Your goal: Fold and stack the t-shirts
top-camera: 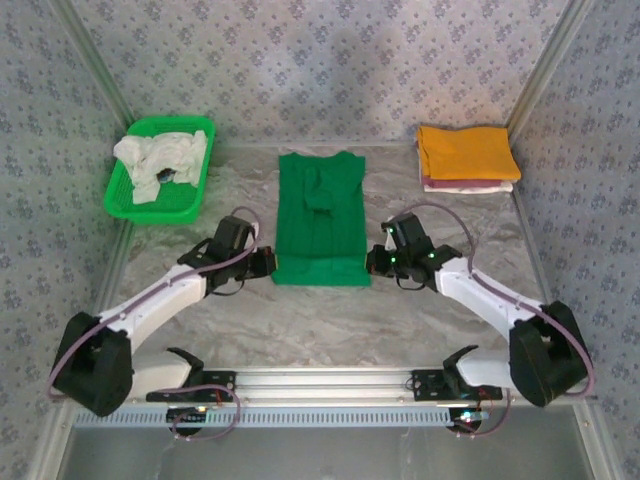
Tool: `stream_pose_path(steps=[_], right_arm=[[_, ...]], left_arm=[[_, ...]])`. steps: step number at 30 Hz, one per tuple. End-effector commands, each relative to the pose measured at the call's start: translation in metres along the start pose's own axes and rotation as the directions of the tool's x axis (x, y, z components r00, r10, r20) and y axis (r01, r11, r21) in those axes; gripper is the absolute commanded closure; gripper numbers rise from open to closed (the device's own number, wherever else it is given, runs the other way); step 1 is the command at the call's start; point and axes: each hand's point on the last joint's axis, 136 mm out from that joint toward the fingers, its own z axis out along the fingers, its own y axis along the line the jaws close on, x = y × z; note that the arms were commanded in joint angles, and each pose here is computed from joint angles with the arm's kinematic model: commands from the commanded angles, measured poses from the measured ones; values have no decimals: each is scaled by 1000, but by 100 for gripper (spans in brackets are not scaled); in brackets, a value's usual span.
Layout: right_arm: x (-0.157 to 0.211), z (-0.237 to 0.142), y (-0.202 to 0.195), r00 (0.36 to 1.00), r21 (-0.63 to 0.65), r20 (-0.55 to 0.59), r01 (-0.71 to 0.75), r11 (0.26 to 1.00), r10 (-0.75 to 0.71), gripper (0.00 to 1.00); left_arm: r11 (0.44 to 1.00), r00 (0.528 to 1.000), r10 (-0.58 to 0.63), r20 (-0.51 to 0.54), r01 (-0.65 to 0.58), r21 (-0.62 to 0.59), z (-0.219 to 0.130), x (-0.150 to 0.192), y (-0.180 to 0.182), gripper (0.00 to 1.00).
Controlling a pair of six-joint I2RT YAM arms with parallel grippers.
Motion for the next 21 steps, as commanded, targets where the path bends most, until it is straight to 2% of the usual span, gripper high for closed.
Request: stream_pose_path(steps=[1, 9, 14, 15, 16, 17, 18, 19, 20, 21], right_arm=[[-25, 1, 7, 998, -17, 43, 40, 999, -39, 100], [-67, 22, 5, 998, -13, 60, 14, 1000, -13, 100], [-100, 54, -8, 998, 5, 45, -42, 999, 41, 100], [-109, 61, -9, 998, 2, 40, -56, 998, 56, 93], [-116, 69, -14, 997, 7, 31, -77, 997, 77, 79], [-136, 77, -13, 995, -9, 38, -93, 996, 94, 70], [-150, 81, -12, 993, -30, 38, -110, 994, 111, 70], [-165, 86, -13, 990, -52, 36, -134, 990, 136, 70], [-180, 88, -14, 987, -67, 47, -152, 986, 155, 70], [-189, 87, -15, 985, -67, 51, -159, 985, 162, 68]], left_arm=[[995, 993, 74, 95, -80, 60, 0, -40, -21, 100], [990, 989, 118, 94, -125, 68, 28, -82, -22, 100], [989, 987, 136, 88, -140, 40, 61, -115, -8, 100], [990, 987, 134, 89, -137, 27, 67, -125, -3, 91], [991, 987, 133, 88, -135, 13, 75, -138, 4, 77], [992, 988, 126, 89, -126, 0, 84, -152, 12, 77], [994, 989, 110, 101, -110, -5, 88, -165, 19, 84], [997, 990, 80, 117, -80, 0, 92, -182, 26, 84], [998, 990, 52, 128, -55, 14, 93, -198, 31, 79], [999, 989, 35, 142, -38, 14, 92, -210, 35, 71]])
